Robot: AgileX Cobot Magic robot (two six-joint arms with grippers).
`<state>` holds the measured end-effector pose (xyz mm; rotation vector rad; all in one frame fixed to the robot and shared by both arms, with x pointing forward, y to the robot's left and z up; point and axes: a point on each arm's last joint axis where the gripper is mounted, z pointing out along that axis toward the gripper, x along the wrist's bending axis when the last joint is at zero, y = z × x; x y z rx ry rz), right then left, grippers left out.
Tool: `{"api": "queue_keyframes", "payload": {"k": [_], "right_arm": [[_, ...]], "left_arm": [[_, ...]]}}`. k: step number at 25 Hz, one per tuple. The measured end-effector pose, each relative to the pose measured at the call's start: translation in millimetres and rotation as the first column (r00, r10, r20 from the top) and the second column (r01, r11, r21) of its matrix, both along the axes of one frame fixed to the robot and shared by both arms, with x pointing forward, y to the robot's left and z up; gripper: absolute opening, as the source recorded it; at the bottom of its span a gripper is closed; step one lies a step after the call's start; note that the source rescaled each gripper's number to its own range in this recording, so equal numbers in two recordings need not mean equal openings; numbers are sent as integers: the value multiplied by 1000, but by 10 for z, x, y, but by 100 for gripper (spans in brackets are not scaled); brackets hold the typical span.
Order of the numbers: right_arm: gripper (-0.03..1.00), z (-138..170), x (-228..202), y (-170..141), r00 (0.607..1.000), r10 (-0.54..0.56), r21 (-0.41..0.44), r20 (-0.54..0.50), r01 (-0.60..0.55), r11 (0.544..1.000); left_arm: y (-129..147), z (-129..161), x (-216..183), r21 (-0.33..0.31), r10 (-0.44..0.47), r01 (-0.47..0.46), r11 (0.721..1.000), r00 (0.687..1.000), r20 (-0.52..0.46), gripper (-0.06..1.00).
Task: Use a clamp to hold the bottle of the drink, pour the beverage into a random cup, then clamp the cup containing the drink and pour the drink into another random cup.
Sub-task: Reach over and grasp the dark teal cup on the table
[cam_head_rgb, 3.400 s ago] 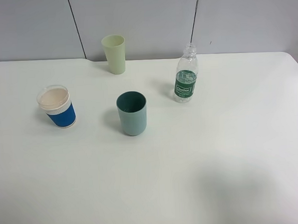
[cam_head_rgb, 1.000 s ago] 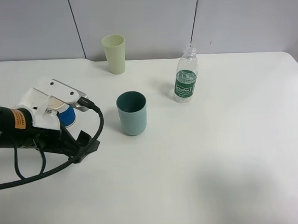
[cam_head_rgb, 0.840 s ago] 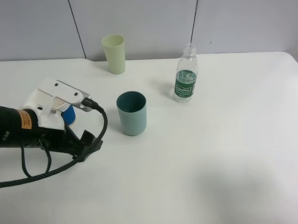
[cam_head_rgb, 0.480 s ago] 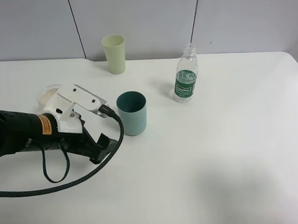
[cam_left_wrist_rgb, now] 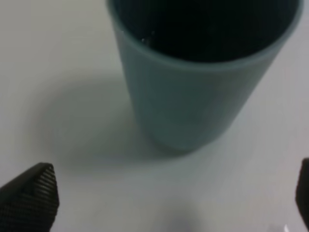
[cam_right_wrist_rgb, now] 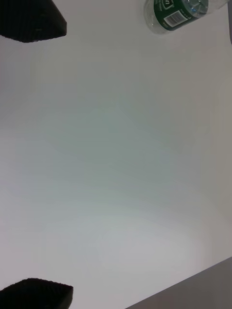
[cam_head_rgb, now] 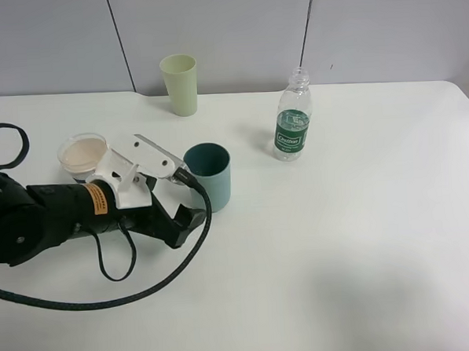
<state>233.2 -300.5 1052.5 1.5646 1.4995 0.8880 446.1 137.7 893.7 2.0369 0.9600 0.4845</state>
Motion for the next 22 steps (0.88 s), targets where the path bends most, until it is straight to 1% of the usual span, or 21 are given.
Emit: {"api": "queue_keyframes", "payload": {"k": [7, 13, 19, 22], "right_arm": [[100, 0, 0, 0, 1000, 0, 0, 0, 0, 1000], [100, 0, 0, 0, 1000, 0, 0, 0, 0, 1000], [100, 0, 0, 0, 1000, 0, 0, 0, 0, 1000], [100, 0, 0, 0, 1000, 0, 0, 0, 0, 1000]], "left_arm": [[-67, -97, 41, -41, -38, 41, 998, 997, 62, 100], [-127, -140, 44, -72, -96, 105, 992, 989, 116, 100], [-165, -175, 63, -129, -99, 122, 984, 980, 171, 100], [-173, -224, 68, -141, -98, 124, 982, 979, 178, 100]]}}
